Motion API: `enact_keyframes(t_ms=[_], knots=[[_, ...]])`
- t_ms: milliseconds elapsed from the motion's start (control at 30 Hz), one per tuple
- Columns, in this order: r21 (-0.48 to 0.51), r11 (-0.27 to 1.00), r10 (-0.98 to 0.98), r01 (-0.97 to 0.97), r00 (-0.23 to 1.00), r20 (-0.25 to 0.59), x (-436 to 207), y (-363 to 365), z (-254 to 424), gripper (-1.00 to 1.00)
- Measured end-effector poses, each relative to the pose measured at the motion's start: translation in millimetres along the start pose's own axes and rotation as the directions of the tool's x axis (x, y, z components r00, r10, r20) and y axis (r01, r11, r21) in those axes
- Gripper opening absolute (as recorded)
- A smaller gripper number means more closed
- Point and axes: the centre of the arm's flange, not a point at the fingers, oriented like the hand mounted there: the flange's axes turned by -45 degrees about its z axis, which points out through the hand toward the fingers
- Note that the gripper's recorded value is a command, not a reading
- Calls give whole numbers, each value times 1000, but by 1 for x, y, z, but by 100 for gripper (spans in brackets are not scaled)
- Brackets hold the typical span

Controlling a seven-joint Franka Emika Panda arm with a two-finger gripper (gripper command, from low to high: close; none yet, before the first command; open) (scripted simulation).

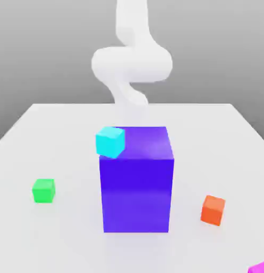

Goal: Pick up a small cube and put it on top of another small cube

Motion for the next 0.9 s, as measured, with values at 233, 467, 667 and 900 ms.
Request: enact_keyframes(t_ms=[233, 467, 667, 900], knots=[[-35, 996, -78, 85, 983, 165, 6, -50, 112, 0], [-19, 986, -154, 168, 937, 312, -17, -101, 221, 0], [38, 972, -224, 230, 879, 422, -59, -152, 306, 0], [124, 958, -284, 259, 799, 530, -126, -202, 392, 0]])
